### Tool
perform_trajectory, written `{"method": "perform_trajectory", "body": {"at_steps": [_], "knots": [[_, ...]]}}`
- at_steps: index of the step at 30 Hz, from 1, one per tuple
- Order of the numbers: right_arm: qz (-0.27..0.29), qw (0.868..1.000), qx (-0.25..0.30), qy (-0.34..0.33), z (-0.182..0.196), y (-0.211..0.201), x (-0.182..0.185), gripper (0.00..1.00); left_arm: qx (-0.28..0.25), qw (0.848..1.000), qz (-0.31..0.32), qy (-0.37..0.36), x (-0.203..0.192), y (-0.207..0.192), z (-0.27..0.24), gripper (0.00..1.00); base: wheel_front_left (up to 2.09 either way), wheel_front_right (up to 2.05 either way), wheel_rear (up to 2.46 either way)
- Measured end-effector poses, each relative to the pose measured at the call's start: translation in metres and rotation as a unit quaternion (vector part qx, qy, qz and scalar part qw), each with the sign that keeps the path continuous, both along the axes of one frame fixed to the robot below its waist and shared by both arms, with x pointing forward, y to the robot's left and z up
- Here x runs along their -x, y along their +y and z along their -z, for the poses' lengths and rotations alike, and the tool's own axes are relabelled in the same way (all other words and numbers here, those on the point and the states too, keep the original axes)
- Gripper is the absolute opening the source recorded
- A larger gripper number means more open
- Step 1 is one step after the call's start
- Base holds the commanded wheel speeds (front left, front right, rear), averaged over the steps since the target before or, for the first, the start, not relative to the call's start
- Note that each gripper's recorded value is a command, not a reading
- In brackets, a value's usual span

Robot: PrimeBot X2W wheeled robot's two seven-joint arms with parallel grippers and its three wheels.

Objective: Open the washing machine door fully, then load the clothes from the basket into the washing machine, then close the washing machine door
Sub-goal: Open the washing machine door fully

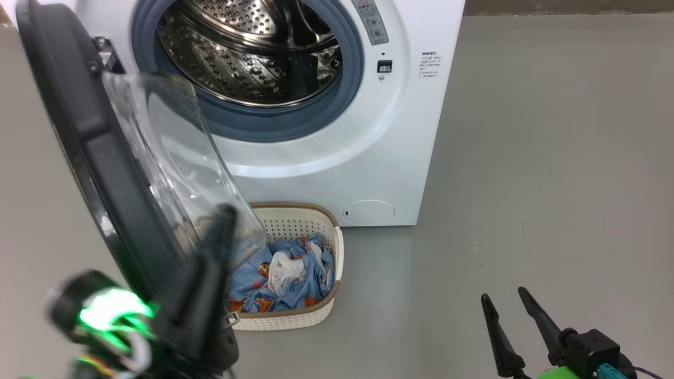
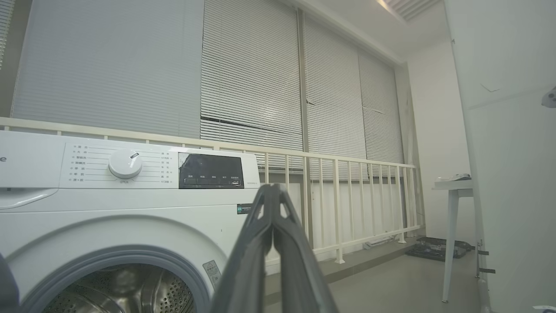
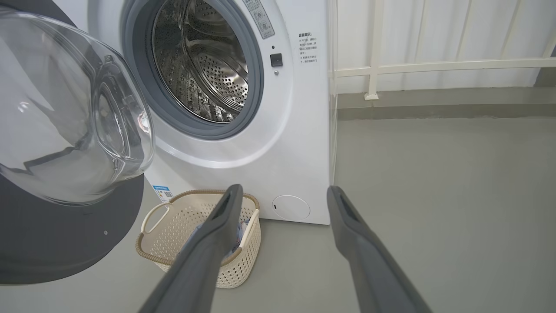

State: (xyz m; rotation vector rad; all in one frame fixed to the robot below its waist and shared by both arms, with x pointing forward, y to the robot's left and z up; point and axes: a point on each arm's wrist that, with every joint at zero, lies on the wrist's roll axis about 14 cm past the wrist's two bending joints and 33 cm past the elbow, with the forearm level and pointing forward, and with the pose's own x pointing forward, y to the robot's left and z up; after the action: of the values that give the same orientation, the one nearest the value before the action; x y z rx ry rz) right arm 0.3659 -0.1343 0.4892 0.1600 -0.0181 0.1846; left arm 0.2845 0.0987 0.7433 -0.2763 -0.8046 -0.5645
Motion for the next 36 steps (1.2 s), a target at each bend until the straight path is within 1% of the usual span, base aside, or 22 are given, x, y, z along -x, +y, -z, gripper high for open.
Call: {"method": "perform_trajectory", "body": {"at_steps": [5, 11, 25, 29, 30, 31, 33, 36], "knots": [[-0.004, 1.000, 0.000, 0.005, 0.003, 0.003, -0.001, 1.00, -0.015, 0.997, 0.054, 0.048, 0.005, -0.030, 0.027, 0.00, 0.00, 0.00, 0.00], [-0.016, 1.000, -0.003, 0.010, 0.006, 0.011, -0.004, 1.00, -0.035, 0.988, 0.089, 0.119, 0.005, -0.052, 0.068, 0.00, 0.00, 0.00, 0.00], [-0.028, 0.999, -0.002, 0.020, 0.013, 0.019, -0.007, 1.00, -0.069, 0.970, 0.099, 0.212, 0.009, -0.060, 0.126, 0.00, 0.00, 0.00, 0.00], [-0.031, 0.999, -0.002, 0.020, 0.013, 0.021, -0.007, 1.00, -0.087, 0.965, 0.092, 0.229, 0.007, -0.058, 0.141, 0.00, 0.00, 0.00, 0.00], [-0.032, 0.999, -0.002, 0.021, 0.014, 0.021, -0.007, 1.00, -0.093, 0.962, 0.085, 0.242, 0.005, -0.056, 0.150, 0.00, 0.00, 0.00, 0.00], [-0.032, 0.999, -0.002, 0.021, 0.014, 0.021, -0.007, 1.00, -0.093, 0.962, 0.085, 0.242, 0.005, -0.056, 0.150, 0.00, 0.00, 0.00, 0.00], [-0.033, 0.999, -0.002, 0.022, 0.014, 0.022, -0.008, 1.00, -0.096, 0.957, 0.069, 0.266, 0.001, -0.048, 0.165, 0.00, 0.00, 0.00, 0.00], [-0.034, 0.999, -0.002, 0.023, 0.015, 0.023, -0.008, 1.00, -0.097, 0.955, 0.056, 0.274, -0.004, -0.042, 0.171, 0.00, 0.00, 0.00, 0.00]]}}
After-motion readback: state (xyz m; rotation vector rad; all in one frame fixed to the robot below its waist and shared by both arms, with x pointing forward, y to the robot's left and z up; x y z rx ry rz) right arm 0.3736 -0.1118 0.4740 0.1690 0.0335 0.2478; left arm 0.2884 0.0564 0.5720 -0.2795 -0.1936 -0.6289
